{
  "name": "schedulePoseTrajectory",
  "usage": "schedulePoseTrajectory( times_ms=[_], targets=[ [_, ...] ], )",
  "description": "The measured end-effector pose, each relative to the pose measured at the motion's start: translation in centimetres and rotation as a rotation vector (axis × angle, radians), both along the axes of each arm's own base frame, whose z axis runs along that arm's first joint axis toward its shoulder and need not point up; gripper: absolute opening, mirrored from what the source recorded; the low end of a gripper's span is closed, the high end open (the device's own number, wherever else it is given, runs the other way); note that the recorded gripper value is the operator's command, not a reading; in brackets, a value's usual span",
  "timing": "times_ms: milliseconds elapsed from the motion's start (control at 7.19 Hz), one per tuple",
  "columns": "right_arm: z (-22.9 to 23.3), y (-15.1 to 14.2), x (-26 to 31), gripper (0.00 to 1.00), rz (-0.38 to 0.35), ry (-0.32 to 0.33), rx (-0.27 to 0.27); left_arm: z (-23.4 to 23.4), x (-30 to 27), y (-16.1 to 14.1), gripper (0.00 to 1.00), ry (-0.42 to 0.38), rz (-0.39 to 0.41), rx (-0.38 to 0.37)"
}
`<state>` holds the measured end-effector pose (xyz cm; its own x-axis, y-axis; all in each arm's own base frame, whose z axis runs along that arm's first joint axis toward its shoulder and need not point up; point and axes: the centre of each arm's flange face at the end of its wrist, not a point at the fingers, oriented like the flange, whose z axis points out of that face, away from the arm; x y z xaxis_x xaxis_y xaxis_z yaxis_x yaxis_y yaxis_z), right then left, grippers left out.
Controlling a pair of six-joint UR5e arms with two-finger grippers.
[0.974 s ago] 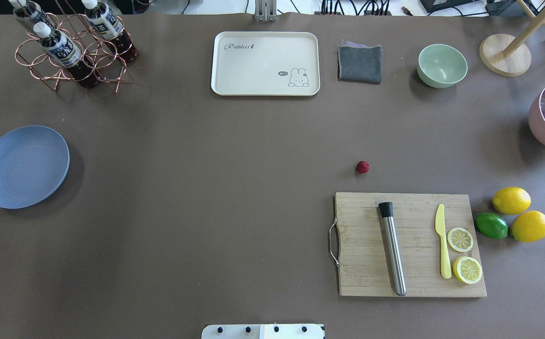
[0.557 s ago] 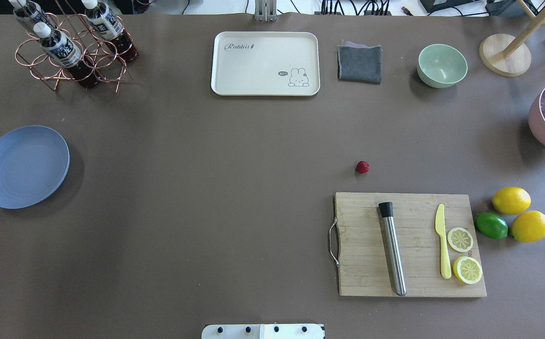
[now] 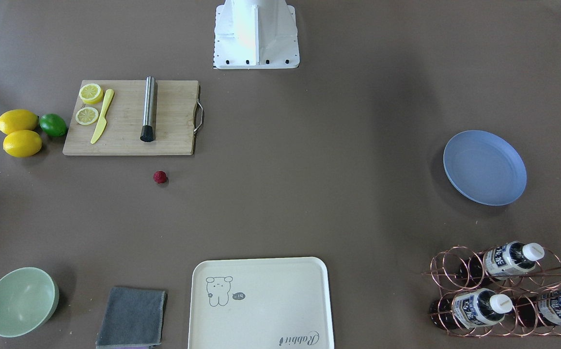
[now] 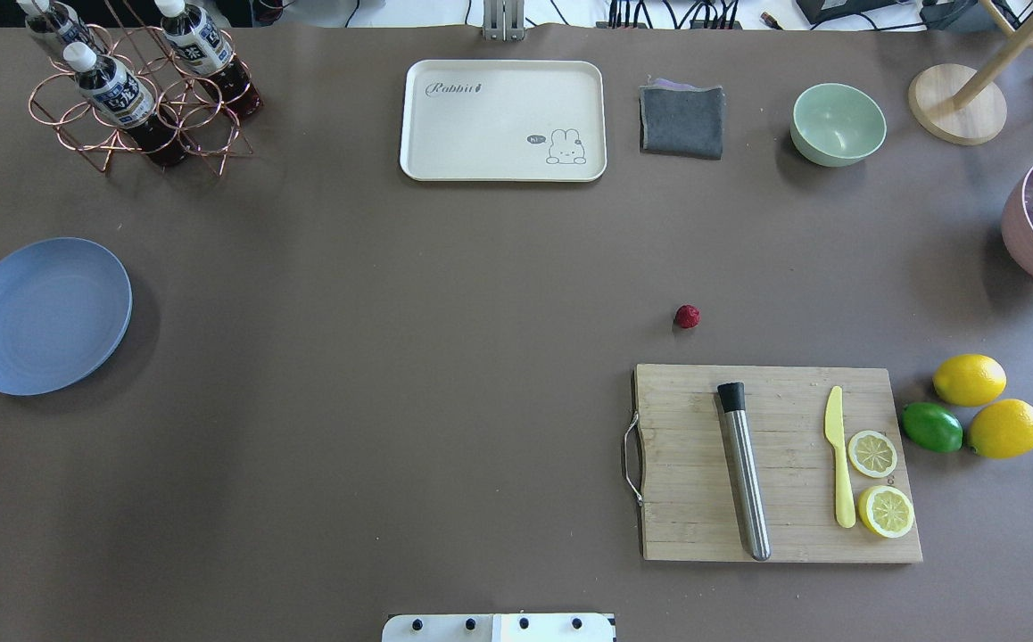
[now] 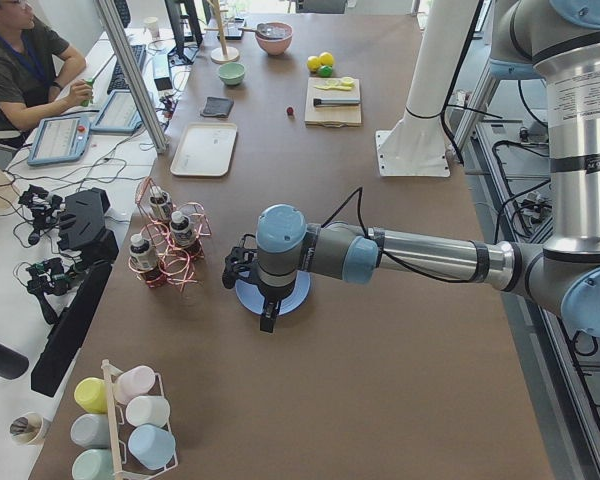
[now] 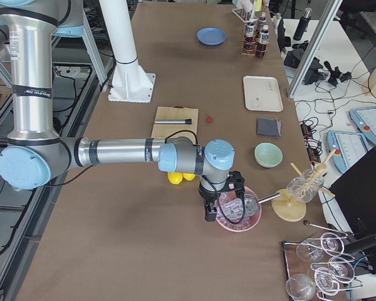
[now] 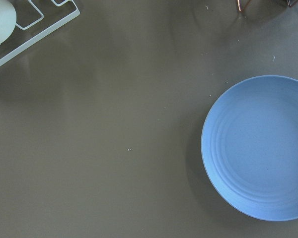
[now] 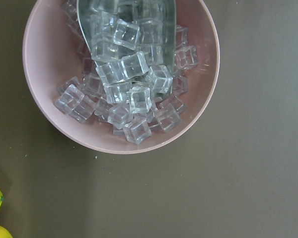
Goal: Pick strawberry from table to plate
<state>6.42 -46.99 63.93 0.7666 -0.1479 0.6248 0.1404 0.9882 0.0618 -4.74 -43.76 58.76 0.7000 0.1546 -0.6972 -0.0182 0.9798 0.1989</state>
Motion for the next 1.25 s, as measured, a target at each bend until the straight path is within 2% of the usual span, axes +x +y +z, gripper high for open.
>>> schedulePoseTrajectory(
  times_ms=[696,1252],
  targets=[
    [-0.1,0.1,-0.1,1.00,0.002,-0.019,-0.001,0.1,0.5,-0.3,0.97,0.011,-0.008,-0.020],
    [0.2,0.5,-0.2,1.00,0.002,-0.020,-0.005,3.1,7.4,-4.5,0.97,0.063,-0.071,-0.083]
  ],
)
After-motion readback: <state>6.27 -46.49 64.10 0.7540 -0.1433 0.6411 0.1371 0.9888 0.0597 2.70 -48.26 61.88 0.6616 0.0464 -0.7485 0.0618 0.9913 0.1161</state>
